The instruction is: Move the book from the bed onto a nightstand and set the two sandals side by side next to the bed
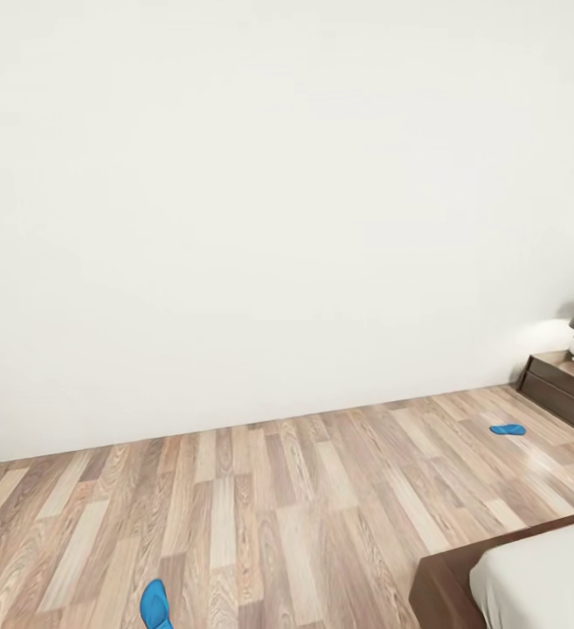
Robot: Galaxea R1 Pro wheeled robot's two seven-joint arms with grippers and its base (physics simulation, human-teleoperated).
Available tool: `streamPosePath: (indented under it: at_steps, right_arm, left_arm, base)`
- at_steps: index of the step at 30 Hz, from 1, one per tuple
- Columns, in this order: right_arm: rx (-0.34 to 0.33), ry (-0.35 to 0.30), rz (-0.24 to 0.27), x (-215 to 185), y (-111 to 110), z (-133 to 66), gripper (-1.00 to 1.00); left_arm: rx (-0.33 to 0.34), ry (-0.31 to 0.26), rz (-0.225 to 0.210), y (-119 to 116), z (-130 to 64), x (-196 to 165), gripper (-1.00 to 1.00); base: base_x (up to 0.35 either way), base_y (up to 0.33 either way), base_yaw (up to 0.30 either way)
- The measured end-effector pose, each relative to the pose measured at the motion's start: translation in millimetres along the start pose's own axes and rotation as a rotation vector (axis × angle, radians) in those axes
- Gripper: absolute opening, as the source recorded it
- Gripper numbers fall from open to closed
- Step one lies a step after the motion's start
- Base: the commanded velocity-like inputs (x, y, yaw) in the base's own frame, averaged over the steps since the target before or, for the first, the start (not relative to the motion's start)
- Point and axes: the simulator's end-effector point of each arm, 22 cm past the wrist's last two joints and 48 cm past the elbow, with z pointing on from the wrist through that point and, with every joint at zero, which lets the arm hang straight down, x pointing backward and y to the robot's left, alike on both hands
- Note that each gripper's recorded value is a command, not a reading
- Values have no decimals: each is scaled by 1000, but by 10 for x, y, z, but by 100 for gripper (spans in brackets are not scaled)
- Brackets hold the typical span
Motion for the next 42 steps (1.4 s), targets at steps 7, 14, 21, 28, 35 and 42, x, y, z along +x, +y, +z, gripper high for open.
streamPosePath:
  at_steps: [7,14,21,28,35,42]
  right_arm:
    - [0,0,0,0,0,0,100]
    - [0,0,0,0,0,0,100]
    - [0,0,0,0,0,0,100]
    - [0,0,0,0,0,1,100]
    - [0,1,0,0,0,2,100]
    - [0,0,0,0,0,0,100]
  left_arm:
    - [0,0,0,0,0,0,100]
    - [0,0,0,0,0,1,100]
    - [0,0,0,0,0,2,100]
    - [0,0,0,1,1,0,100]
    - [0,-1,0,2,2,-2,100]
    - [-1,-1,-1,4,0,-3,100]
  base:
    - [261,-8,0]
    - [246,-1,0]
    - [241,-49,0]
    - [220,-110,0]
    - [46,-8,0]
    - [198,-1,0]
